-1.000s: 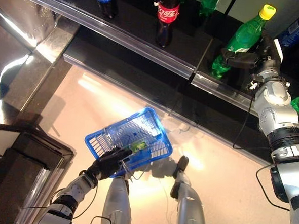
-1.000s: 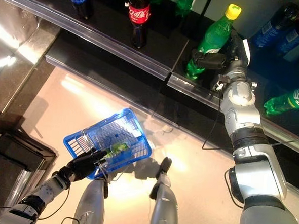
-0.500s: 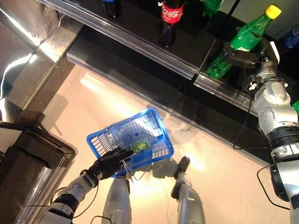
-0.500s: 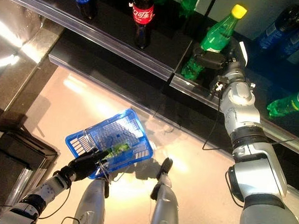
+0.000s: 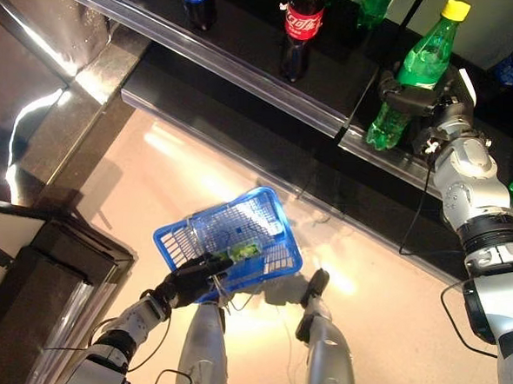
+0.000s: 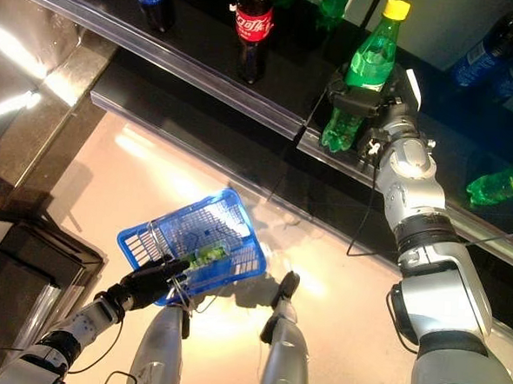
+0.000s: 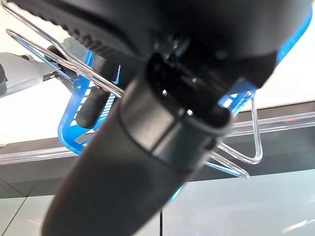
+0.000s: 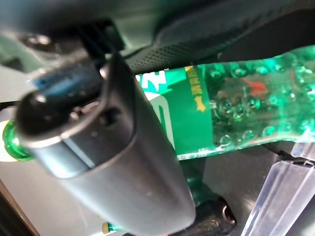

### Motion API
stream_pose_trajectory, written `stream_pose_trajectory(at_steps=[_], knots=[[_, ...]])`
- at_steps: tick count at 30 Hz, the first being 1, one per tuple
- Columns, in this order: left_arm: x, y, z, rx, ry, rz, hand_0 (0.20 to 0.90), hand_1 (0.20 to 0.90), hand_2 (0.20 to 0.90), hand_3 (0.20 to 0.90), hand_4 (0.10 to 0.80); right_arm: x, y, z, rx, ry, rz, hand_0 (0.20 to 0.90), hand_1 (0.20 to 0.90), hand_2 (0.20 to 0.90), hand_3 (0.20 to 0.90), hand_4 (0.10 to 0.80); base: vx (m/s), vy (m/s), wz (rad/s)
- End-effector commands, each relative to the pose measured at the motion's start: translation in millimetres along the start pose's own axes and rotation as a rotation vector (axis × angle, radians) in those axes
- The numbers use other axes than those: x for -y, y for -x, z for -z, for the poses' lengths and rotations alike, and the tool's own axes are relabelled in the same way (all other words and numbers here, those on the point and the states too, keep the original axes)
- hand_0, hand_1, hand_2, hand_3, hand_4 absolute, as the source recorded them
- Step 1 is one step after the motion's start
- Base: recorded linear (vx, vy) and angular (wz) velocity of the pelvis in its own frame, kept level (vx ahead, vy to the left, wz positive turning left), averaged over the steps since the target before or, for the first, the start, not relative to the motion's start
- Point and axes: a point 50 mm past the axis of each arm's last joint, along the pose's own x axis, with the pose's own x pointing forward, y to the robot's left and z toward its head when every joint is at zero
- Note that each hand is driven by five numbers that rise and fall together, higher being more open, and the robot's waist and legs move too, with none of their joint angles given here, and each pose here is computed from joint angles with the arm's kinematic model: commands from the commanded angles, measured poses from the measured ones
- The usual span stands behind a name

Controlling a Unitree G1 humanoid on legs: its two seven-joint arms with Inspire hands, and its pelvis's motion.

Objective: Pick up the drink and place into the basket.

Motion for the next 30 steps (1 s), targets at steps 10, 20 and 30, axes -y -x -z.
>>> stream_pose_trajectory(at_steps=[10, 20, 30], knots=[[10, 7, 33, -0.048, 0.047, 0.169, 0.300, 0.300, 0.300, 0.200, 0.100, -15, -1, -61, 0.301, 0.020, -0.101, 0.300, 0.300, 0.300, 0.200, 0.100, 0.037, -0.004, 0.02], [1, 20, 53, -0.002, 0.079, 0.116, 0.300, 0.300, 0.300, 0.200, 0.100, -13, 36, -18, 0.250, 0.022, -0.186, 0.300, 0.300, 0.300, 0.200, 0.100, 0.150, -0.019, 0.09], [18, 17, 60, 0.048, 0.092, 0.204, 0.300, 0.300, 0.300, 0.200, 0.100, -27, 65, -1, 0.265, 0.016, -0.243, 0.300, 0.300, 0.300, 0.200, 0.100, 0.092, 0.001, 0.09]])
